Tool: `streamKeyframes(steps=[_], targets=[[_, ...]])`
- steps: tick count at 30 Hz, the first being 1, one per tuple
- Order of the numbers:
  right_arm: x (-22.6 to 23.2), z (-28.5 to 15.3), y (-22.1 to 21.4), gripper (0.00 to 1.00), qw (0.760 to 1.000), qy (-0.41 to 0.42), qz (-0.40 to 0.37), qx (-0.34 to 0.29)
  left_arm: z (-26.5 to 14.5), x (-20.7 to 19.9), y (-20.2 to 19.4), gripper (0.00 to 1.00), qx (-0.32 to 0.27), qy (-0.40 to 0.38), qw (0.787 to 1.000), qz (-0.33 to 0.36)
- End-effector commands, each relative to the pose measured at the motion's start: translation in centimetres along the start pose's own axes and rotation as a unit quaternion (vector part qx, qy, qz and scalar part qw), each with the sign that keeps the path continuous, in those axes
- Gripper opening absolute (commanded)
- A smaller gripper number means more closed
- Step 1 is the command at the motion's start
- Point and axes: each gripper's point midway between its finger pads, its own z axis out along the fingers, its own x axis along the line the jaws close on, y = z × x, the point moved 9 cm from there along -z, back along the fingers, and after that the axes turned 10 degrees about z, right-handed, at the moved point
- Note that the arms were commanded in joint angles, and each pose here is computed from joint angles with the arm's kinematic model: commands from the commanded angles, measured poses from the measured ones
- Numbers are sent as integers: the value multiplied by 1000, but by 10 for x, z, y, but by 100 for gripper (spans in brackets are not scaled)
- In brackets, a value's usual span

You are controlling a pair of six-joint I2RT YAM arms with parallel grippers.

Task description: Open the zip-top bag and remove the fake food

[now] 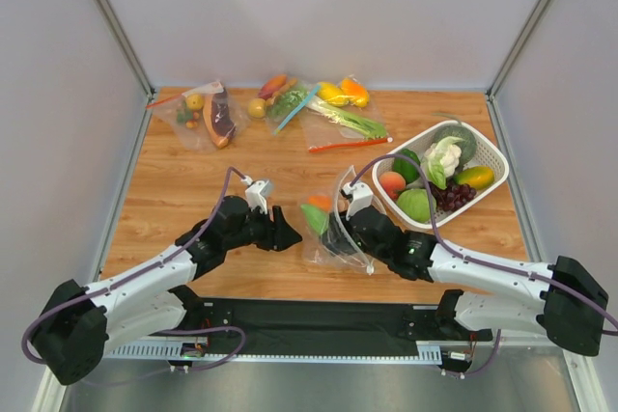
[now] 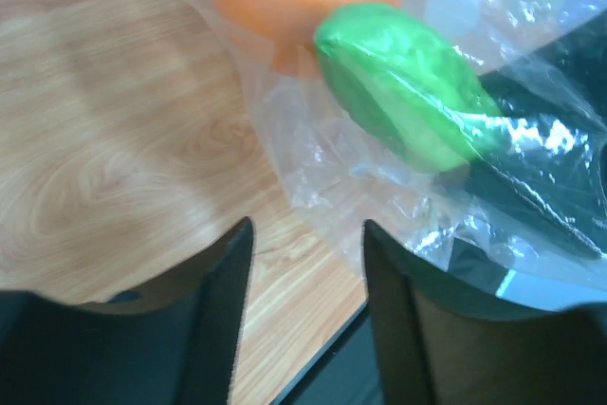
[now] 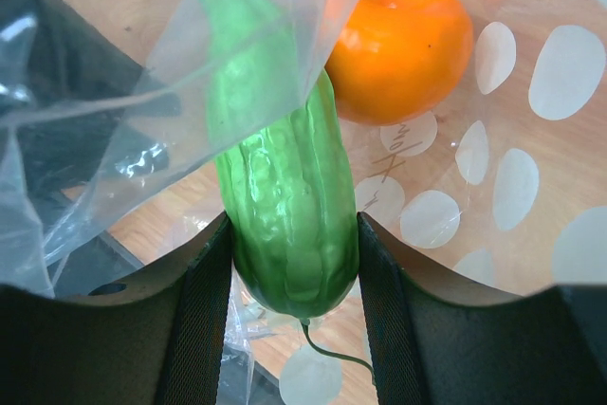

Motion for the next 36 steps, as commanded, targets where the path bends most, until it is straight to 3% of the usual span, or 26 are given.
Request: streamKeyframes(steps=[1, 6, 15, 19, 20, 22, 23, 24, 29, 36], targets=[[8, -6, 13, 1, 999, 15, 16, -39, -2, -8, -1, 61, -14, -46, 999, -25], [12, -10, 20, 1, 998, 21, 29, -58, -3, -20, -5, 71, -27, -118, 990, -69], [19, -7, 25, 1, 997, 33, 38, -64, 2, -31, -5, 74, -32, -199, 973, -110], [20, -7, 26, 1, 996, 37, 42, -67, 11, -34, -10, 72, -7, -212, 970, -117], [20, -7, 26, 1, 996, 36, 41, -68, 13, -34, -11, 70, -4, -215, 969, -118], [19, -6, 25, 1, 996, 33, 40, -67, 17, -33, -15, 53, 7, -216, 968, -125], [18, -6, 24, 1, 997, 29, 38, -65, 18, -32, -17, 36, 11, -213, 969, -129], [18, -5, 24, 1, 997, 27, 37, -65, 20, -31, -18, 30, 14, -212, 968, -131], [12, -3, 20, 1, 998, 5, 28, -53, 26, -22, -32, 4, 34, -188, 971, -143], [10, -16, 28, 1, 998, -16, 11, -54, 27, -7, -42, 0, 44, -108, 985, -130]])
